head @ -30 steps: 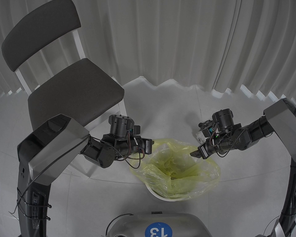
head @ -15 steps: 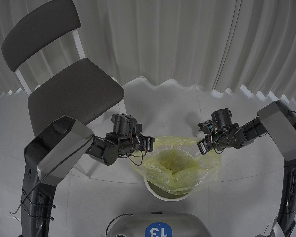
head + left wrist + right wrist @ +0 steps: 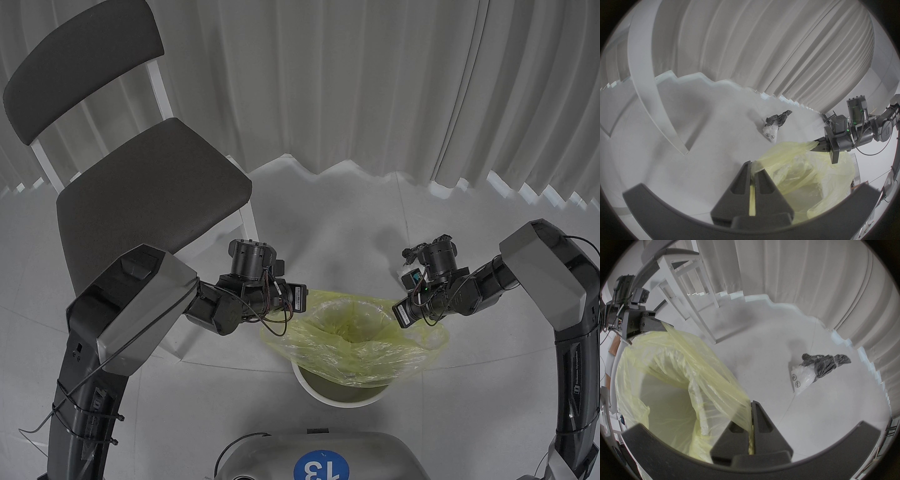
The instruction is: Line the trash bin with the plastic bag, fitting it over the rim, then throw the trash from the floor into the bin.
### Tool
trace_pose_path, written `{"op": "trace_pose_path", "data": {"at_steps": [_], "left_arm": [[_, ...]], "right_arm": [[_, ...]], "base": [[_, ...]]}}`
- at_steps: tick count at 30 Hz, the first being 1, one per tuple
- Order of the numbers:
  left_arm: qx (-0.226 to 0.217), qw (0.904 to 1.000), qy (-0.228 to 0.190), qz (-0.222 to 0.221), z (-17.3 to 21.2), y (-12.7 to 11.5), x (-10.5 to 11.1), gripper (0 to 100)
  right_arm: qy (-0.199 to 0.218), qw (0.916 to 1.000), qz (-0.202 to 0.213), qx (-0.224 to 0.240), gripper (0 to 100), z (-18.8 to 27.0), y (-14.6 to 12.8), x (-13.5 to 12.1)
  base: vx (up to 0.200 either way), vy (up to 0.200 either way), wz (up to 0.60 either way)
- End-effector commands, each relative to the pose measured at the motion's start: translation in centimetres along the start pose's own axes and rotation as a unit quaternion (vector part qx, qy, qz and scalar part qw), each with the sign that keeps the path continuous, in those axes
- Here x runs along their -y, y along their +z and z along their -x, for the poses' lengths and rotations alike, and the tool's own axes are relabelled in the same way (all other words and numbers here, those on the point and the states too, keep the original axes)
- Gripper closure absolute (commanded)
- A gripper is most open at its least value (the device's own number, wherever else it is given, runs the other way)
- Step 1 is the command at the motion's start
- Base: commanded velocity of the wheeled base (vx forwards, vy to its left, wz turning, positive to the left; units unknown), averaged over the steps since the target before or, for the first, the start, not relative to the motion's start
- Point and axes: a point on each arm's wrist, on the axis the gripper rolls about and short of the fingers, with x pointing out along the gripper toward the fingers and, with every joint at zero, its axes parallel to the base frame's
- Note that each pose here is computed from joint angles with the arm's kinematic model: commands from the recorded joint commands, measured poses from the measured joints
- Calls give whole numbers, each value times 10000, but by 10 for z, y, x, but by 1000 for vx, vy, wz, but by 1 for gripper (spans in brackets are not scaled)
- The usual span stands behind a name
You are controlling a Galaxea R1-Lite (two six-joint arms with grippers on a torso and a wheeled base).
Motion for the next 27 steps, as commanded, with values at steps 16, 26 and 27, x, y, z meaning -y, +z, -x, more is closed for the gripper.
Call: {"op": "trace_pose_path", "data": {"at_steps": [16, 26, 27], "left_arm": [[-87, 9997, 31, 219, 13, -21, -3, 100], [-125, 9997, 11, 212, 17, -23, 0, 0], [-134, 9997, 6, 211, 17, -24, 1, 0]], "right_arm": [[9, 10000, 2, 4, 0, -12, -27, -8], [-141, 9998, -68, 152, 0, 19, -18, 2], [-150, 9997, -68, 157, 0, 21, -17, 2]], "base": [[0, 0, 0], [0, 0, 0], [0, 0, 0]]}}
